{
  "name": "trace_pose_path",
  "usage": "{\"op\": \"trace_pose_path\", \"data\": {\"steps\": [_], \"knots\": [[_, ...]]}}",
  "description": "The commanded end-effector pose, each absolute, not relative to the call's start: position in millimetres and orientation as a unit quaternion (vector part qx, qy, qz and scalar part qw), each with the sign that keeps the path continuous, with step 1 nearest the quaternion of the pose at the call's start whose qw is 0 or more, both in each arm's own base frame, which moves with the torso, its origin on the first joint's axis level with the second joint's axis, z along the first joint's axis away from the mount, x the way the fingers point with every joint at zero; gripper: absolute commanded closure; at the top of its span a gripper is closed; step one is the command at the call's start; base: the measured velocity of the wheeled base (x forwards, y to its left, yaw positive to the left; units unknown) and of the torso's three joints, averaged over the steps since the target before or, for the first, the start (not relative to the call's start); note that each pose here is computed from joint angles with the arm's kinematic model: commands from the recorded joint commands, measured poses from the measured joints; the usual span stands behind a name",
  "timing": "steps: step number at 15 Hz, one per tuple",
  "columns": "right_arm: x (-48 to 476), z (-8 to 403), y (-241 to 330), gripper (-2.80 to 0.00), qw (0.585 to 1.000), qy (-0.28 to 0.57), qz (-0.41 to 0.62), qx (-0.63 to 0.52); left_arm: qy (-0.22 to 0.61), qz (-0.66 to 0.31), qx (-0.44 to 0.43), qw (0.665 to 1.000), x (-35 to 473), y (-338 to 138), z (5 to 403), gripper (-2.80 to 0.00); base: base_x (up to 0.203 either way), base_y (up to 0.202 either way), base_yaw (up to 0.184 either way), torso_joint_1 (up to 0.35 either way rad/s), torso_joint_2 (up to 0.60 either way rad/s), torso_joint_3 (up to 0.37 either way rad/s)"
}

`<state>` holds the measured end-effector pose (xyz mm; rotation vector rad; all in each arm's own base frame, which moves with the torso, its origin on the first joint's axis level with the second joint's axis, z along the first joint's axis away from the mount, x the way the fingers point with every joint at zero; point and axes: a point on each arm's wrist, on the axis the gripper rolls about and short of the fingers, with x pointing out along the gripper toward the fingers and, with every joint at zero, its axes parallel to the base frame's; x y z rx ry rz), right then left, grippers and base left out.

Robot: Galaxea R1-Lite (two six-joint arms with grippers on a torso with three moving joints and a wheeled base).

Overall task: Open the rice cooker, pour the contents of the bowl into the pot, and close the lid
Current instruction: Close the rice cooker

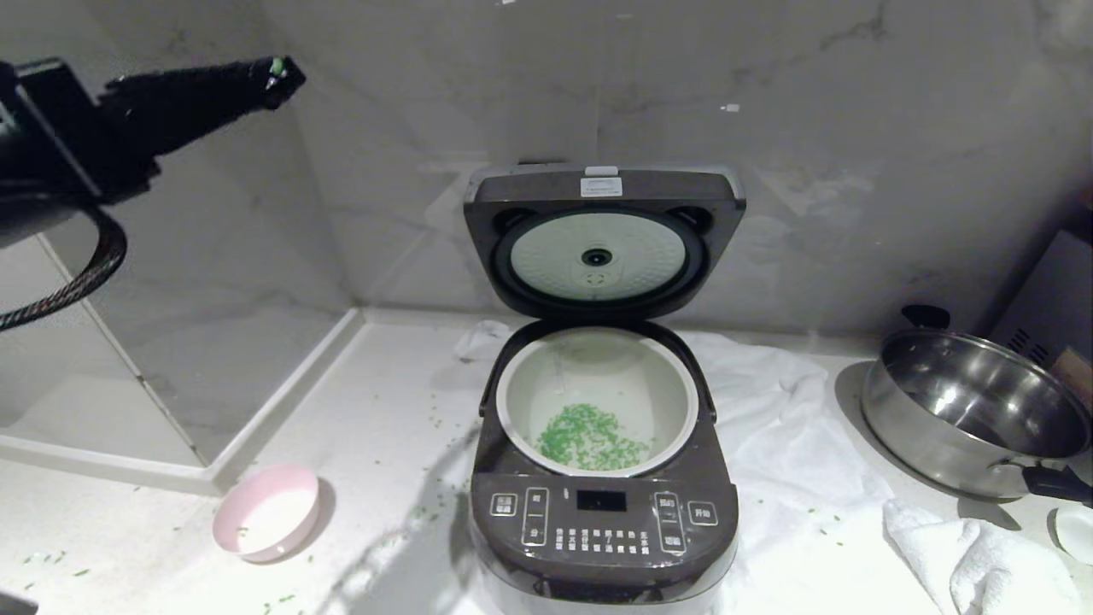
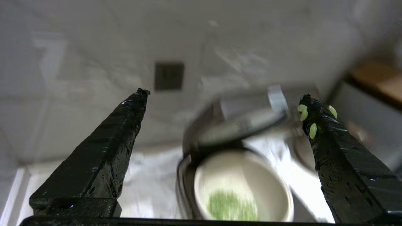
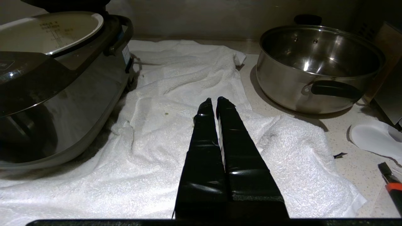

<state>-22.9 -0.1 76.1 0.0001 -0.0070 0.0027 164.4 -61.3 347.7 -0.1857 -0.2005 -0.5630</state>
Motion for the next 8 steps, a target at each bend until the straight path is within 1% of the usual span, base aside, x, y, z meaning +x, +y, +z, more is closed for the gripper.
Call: {"op": "trace_pose_path", "data": {"steps": [1,4,6,8], "knots": [[-22.7,75.7,-0.1,0.00,1.000,-0.002,0.002,0.001,-0.080,-0.250,-0.105,0.959,207.0,-97.6,357.1,-2.80,0.000,0.000,0.000,0.000,0.00,0.000],[-23.9,80.8,-0.2,0.00,1.000,-0.014,0.000,0.010,-0.083,-0.201,-0.122,0.968,242.1,-138.0,367.5,-2.80,0.000,0.000,0.000,0.000,0.00,0.000],[-31.1,102.5,-0.3,0.00,0.998,-0.051,0.001,0.032,-0.078,-0.160,-0.129,0.976,262.6,-163.3,363.5,-2.80,0.000,0.000,0.000,0.000,0.00,0.000],[-37.2,119.3,-0.1,0.00,0.997,-0.069,0.006,0.038,-0.077,-0.135,-0.136,0.979,271.4,-183.5,360.8,-2.80,0.000,0.000,0.000,0.000,0.00,0.000]]}}
